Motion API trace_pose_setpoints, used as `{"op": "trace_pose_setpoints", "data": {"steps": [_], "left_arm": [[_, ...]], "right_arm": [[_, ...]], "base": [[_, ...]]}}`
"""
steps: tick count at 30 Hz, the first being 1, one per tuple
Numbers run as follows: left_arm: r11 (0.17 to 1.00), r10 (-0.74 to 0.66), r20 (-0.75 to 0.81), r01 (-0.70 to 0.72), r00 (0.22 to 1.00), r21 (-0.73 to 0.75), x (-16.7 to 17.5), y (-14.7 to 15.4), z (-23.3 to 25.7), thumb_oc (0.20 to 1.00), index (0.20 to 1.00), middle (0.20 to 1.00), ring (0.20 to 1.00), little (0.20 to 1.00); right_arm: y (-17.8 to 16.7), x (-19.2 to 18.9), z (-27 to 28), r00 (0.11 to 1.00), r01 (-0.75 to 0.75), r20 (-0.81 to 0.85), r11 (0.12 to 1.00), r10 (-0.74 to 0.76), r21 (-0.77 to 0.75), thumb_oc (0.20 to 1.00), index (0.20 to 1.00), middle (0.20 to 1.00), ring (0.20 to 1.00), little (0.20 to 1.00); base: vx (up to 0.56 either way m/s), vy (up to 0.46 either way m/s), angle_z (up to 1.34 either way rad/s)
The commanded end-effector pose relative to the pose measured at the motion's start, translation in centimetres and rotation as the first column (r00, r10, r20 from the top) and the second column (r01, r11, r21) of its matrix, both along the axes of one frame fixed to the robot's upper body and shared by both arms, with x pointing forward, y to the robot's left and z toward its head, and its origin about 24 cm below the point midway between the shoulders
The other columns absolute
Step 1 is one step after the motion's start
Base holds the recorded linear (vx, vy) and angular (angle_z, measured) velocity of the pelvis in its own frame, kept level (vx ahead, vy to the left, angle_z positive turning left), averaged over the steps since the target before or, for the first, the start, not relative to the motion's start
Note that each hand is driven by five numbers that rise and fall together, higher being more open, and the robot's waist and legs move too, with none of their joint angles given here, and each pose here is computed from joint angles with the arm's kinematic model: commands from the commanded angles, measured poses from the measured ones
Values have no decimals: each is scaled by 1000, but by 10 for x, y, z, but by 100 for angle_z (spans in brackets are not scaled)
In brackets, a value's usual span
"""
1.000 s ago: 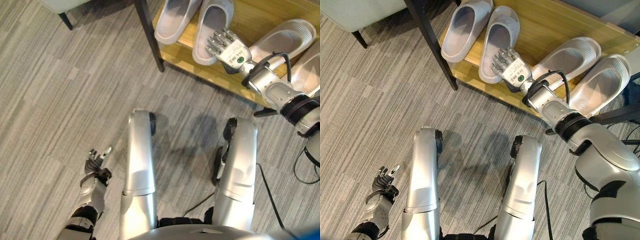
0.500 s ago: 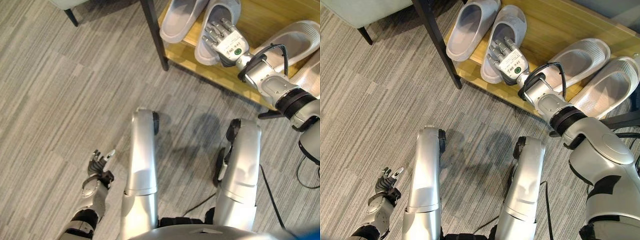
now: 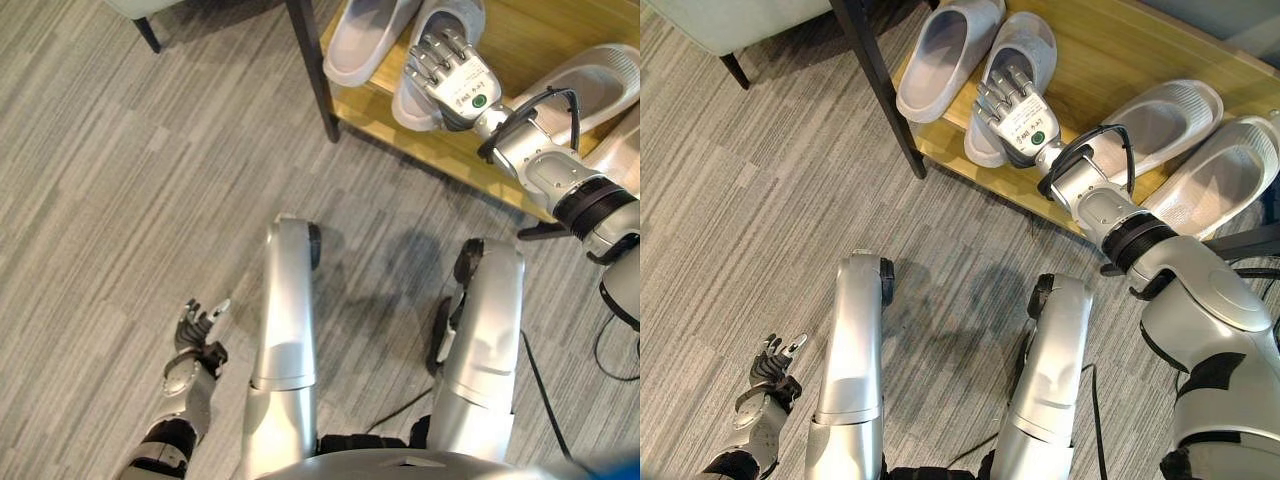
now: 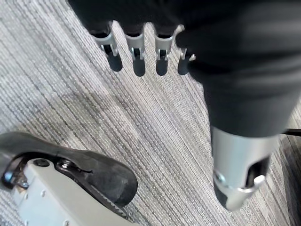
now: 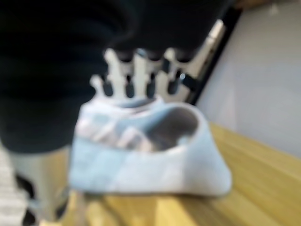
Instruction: Arrange the slippers neatly on the shoe rack.
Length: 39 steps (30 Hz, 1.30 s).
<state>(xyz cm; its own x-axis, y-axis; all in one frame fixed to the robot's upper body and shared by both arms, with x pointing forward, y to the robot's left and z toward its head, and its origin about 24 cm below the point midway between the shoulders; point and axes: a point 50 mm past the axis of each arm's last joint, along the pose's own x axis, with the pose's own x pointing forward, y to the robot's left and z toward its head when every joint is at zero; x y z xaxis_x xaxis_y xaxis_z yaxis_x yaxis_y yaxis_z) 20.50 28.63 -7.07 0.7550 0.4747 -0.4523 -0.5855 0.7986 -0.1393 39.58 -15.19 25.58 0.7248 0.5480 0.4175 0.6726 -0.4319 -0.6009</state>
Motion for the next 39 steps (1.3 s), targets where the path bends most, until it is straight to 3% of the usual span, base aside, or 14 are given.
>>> {"op": "trace_pose_setpoints", "data": {"steps": [1,16,24,25,29,34,35,39], "left_arm": [[999,20,7,-20,1000,46,-9,7,2,1000,1000,1000,1000,1000],[997,41,-10,-41,999,64,-12,14,1,1000,1000,1000,1000,1000],[998,31,-34,-29,999,63,-15,15,-3,1000,1000,1000,1000,1000],[998,30,-86,-25,996,57,-14,13,-10,1000,1000,1000,1000,1000],[997,71,-128,-67,989,36,-18,12,-18,1000,1000,1000,1000,1000],[997,73,-120,-70,990,32,-15,5,-19,1000,1000,1000,1000,1000],[996,81,-111,-78,990,30,-11,4,-17,1000,1000,1000,1000,1000],[995,94,-88,-91,992,37,-3,4,-12,1000,1000,1000,1000,1000]], "right_arm": [[8,-9,58,981,-51,189,998,44,34,1000,1000,1000,1000,1000],[18,5,52,988,1,152,1000,-1,0,1000,1000,1000,1000,1000],[23,7,56,989,25,150,996,-12,-85,1000,1000,1000,1000,1000],[20,6,64,983,62,182,986,-33,-157,1000,1000,1000,1000,1000],[14,6,65,982,80,184,983,-49,-166,1000,1000,1000,1000,1000],[17,-2,67,978,0,206,994,23,-113,1000,1000,1000,1000,1000],[30,-12,66,968,-94,223,990,115,-104,1000,1000,1000,1000,1000],[43,-28,65,945,-204,240,974,222,-97,1000,1000,1000,1000,1000]], "base": [[0,0,0],[1,2,0],[0,0,0],[0,0,0],[-12,-12,3],[-6,-5,1],[0,0,0],[-35,-35,-1]]}}
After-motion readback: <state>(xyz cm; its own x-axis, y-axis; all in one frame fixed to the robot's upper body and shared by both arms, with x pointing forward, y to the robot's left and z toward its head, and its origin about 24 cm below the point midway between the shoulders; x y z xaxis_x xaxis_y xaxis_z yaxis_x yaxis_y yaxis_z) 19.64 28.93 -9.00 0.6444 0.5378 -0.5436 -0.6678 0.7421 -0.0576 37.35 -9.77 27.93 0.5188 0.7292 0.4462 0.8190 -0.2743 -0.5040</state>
